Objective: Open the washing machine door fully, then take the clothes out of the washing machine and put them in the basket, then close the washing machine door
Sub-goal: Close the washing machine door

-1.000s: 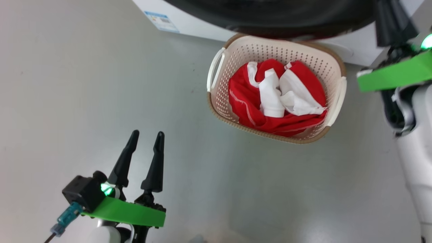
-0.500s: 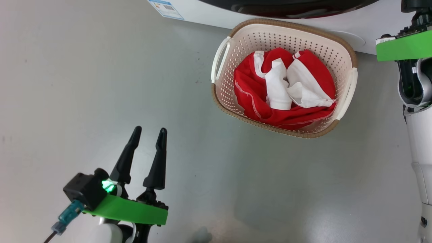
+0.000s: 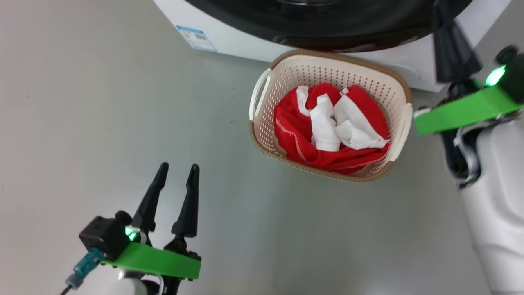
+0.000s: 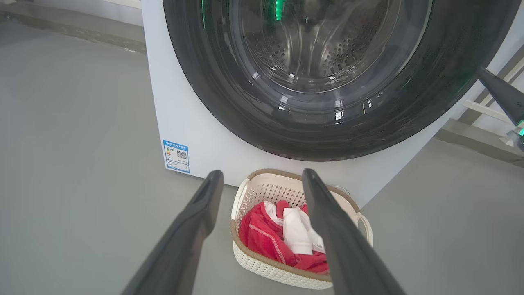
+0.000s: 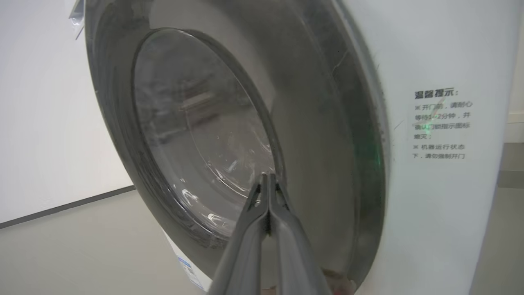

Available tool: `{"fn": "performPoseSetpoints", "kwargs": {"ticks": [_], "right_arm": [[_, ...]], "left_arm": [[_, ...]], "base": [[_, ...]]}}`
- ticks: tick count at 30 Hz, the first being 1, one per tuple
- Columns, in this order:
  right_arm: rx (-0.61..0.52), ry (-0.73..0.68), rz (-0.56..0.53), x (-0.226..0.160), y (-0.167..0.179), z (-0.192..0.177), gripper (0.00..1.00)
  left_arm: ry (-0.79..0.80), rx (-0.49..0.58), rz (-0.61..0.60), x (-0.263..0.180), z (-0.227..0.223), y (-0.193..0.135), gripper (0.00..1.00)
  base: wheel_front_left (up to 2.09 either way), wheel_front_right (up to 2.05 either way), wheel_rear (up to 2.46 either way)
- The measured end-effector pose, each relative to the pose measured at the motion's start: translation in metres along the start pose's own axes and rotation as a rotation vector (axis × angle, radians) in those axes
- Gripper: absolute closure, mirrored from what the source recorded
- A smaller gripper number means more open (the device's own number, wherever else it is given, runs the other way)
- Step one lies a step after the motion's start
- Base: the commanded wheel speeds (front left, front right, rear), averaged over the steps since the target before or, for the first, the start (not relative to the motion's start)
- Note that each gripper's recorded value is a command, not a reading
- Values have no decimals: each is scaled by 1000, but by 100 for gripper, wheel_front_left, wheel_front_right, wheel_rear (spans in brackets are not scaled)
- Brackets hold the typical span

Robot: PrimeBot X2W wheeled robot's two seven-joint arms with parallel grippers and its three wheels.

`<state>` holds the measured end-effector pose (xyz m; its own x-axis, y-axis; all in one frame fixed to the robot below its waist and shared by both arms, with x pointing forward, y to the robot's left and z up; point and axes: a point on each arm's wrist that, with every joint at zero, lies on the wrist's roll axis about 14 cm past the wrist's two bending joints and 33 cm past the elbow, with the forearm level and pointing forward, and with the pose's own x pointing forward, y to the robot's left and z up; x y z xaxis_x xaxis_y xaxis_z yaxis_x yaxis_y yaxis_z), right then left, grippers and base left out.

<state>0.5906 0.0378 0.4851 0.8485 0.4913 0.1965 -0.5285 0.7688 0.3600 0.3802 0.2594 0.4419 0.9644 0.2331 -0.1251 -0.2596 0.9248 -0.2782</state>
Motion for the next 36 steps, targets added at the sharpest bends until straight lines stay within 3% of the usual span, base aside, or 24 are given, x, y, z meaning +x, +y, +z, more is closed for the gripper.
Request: {"fn": "performPoseSetpoints", "kwargs": {"ticks": [4, 7, 8, 9, 10, 19, 36], "right_arm": [[15, 30, -16, -21, 7, -2, 76], [17, 41, -36, -36, 7, 0, 47], [15, 44, -43, -41, 6, 2, 24], [12, 48, -50, -46, 6, 2, 24], [9, 54, -56, -52, 6, 3, 2], [-32, 89, -138, -106, -6, 13, 0], [-72, 144, -399, -234, -46, 25, 0]], "left_arm": [[6, 5, -2, -9, -2, 0, 0], [3, 10, -6, -13, -1, -1, 0], [-1, 13, -12, -13, 0, -2, 0], [-3, 15, -16, -14, 1, -4, 0], [-4, 16, -20, -16, 1, -5, 0], [-16, 29, -50, -27, 6, -7, 0], [-40, 57, -158, -41, 13, -27, 0]], "base": [[0, 0, 0], [0, 0, 0], [0, 0, 0], [0, 0, 0], [0, 0, 0], [0, 0, 0], [0, 0, 0]]}}
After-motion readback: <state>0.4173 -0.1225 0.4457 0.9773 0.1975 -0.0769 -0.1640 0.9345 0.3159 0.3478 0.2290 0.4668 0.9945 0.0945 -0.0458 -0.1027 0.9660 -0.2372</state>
